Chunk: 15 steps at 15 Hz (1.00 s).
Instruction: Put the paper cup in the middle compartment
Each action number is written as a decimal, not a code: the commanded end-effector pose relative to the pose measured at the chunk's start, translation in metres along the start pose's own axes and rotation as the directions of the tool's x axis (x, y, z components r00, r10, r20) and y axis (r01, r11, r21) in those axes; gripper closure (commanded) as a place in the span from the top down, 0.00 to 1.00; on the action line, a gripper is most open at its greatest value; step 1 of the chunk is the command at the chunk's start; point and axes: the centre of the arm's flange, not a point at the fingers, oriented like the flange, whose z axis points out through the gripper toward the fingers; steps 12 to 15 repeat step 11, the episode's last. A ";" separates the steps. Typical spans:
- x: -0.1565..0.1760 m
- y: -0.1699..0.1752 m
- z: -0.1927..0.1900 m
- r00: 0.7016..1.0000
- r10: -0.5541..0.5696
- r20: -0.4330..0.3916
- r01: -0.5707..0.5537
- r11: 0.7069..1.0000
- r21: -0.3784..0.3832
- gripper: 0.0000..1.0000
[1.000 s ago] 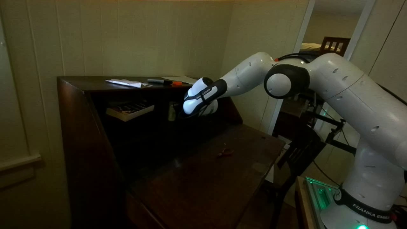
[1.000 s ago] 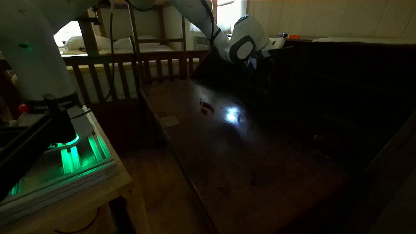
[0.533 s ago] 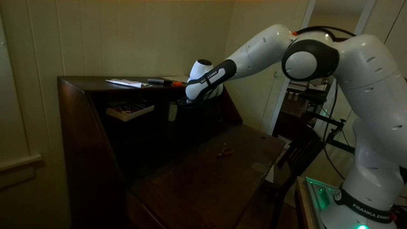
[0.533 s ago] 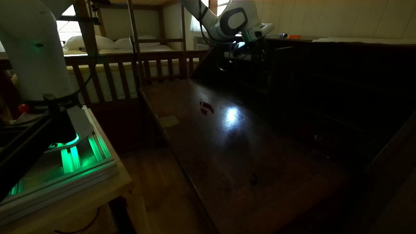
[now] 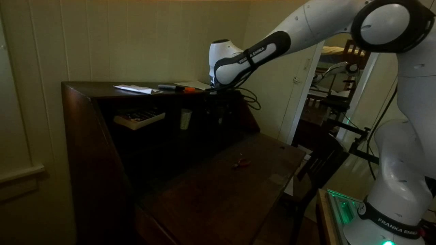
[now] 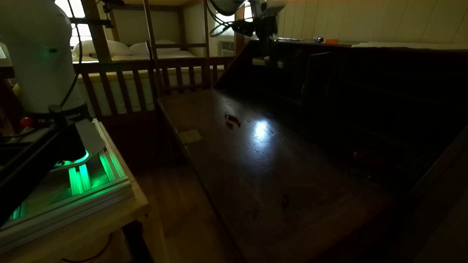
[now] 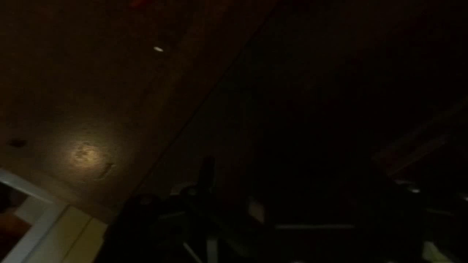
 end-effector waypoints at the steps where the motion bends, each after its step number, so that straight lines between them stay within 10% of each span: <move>1: -0.015 0.035 -0.088 0.989 0.118 0.087 -0.117 0.993 -0.026 1.00; 5: -0.045 0.059 -0.192 0.972 0.085 0.217 -0.112 0.987 0.115 1.00; 7: -0.064 0.077 -0.246 0.990 0.029 0.136 -0.051 0.985 0.163 1.00; 15: -0.063 0.073 -0.256 0.991 0.016 0.135 -0.041 0.982 0.182 1.00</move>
